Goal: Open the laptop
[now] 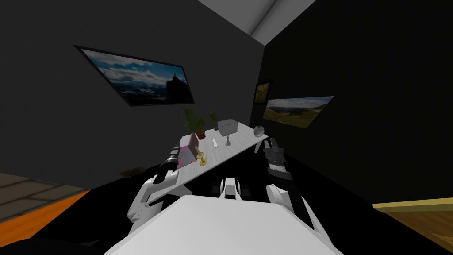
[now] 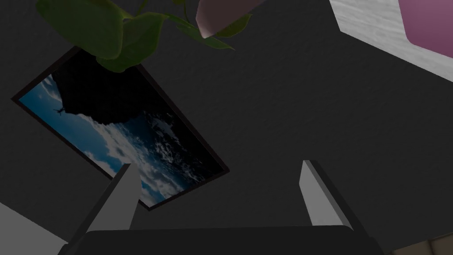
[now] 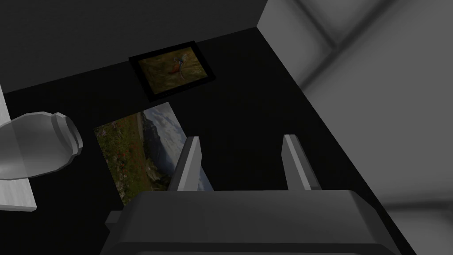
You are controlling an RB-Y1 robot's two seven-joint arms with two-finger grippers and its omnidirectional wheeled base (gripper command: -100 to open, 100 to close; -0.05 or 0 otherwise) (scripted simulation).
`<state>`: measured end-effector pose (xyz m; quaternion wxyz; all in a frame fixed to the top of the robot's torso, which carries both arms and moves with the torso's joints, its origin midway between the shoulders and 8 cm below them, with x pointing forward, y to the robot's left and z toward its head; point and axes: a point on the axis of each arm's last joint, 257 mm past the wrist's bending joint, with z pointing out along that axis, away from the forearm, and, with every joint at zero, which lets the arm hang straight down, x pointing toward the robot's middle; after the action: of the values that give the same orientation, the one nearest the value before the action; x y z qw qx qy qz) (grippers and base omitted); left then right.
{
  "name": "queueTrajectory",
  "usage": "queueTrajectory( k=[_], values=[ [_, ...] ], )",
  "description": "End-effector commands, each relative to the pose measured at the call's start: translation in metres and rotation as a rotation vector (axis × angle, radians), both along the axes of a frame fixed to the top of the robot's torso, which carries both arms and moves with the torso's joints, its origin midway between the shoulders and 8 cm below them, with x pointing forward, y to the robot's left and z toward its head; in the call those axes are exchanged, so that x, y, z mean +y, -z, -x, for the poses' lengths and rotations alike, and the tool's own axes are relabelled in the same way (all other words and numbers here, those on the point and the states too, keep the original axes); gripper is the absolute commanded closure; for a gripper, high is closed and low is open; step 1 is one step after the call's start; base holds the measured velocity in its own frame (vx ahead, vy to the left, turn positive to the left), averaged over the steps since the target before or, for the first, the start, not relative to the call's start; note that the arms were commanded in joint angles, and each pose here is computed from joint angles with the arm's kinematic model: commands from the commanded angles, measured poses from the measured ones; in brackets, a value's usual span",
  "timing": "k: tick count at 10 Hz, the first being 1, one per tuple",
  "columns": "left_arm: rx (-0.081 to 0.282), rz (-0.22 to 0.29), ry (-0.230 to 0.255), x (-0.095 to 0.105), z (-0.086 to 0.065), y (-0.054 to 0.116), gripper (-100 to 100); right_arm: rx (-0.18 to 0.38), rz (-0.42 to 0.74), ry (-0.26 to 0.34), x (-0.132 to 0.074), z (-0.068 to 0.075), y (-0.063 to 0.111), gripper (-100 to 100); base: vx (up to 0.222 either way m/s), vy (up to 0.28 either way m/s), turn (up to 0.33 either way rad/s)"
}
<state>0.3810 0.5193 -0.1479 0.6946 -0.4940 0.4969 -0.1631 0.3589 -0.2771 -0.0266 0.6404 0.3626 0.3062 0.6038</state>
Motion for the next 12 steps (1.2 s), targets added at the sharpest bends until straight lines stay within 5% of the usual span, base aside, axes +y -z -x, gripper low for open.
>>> queueTrajectory(
  k=[1, 9, 11, 12],
  values=[
    [0.058, 0.029, -0.072, 0.024, 0.012, 0.017, -100, 0.0, 0.0, 0.0, 0.0, 0.0, 0.0, 0, 0.057, -0.106, -0.114],
    [0.171, 0.143, -0.227, 0.057, 0.045, 0.065, -100, 0.0, 0.0, 0.0, 0.0, 0.0, 0.0, 0, 0.047, -0.064, -0.077],
    [0.153, 0.12, -0.221, 0.059, 0.043, 0.053, -100, 0.0, 0.0, 0.0, 0.0, 0.0, 0.0, 0, 0.004, -0.016, -0.003],
    [0.153, 0.12, -0.221, 0.059, 0.043, 0.053, 100, 0.0, 0.0, 0.0, 0.0, 0.0, 0.0, 0, 0.0, 0.0, 0.0]
  ],
)
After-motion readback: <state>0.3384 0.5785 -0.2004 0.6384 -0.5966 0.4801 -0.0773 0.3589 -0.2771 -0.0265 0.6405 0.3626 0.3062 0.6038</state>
